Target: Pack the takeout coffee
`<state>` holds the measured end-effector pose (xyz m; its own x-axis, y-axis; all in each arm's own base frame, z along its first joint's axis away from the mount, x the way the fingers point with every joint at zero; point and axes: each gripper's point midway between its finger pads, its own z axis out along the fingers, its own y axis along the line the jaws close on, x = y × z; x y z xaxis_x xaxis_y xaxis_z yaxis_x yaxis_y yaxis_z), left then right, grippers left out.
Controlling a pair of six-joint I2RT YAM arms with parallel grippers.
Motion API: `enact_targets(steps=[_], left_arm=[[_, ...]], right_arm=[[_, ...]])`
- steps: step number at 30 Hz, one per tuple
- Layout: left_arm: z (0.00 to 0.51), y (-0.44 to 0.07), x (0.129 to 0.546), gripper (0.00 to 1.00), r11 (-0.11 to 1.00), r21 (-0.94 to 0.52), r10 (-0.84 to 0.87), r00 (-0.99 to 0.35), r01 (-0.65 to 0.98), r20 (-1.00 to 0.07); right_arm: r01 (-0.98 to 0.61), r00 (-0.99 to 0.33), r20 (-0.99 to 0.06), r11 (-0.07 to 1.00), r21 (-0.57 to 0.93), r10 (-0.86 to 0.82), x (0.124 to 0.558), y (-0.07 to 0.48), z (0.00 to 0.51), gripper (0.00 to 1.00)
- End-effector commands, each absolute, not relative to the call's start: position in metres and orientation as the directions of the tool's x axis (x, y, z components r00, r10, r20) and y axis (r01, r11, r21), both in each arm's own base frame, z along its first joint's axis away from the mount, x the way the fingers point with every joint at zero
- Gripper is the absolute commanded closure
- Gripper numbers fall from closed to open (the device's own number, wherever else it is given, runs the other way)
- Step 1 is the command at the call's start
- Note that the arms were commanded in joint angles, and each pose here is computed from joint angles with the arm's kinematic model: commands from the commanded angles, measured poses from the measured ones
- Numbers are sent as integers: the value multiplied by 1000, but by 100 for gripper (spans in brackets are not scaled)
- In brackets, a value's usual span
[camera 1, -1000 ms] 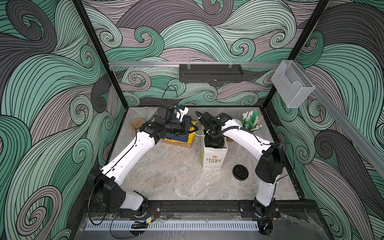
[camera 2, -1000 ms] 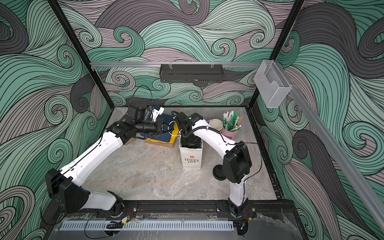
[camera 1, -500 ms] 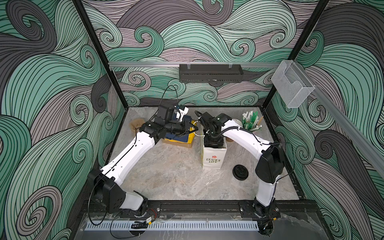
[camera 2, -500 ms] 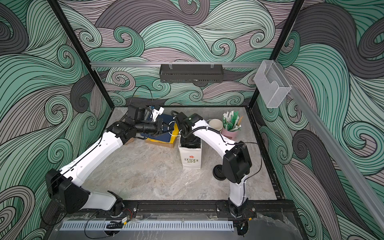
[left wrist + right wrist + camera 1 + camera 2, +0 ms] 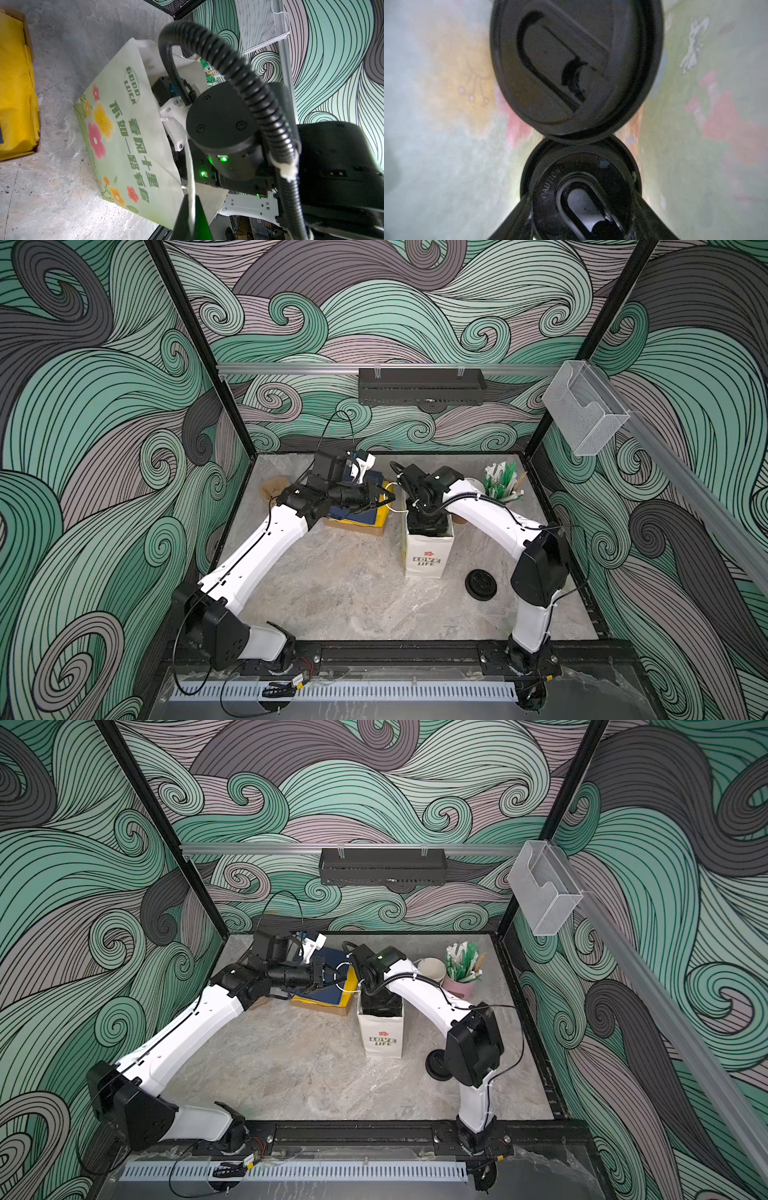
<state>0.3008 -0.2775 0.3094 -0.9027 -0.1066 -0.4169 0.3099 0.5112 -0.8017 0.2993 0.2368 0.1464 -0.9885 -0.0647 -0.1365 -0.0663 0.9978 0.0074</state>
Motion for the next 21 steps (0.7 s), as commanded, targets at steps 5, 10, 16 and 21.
enact_targets(steps=[5, 10, 16, 21], left_arm=[[312, -275, 296, 100, 518, -795, -107, -898, 315, -426], [313, -274, 297, 100, 519, -795, -111, -897, 315, -428], [314, -274, 295, 100, 517, -797, -113, -898, 313, -426], [312, -274, 294, 100, 517, -799, -114, -900, 308, -421]], right_arm=[[-40, -993, -106, 998, -41, -44, 283, 216, 165, 41], [-33, -994, -100, 998, -52, -38, 278, 210, 167, 41], [-6, -994, -106, 994, -106, -17, 277, 197, 162, 41], [-15, -997, -80, 996, -94, -22, 276, 202, 154, 41]])
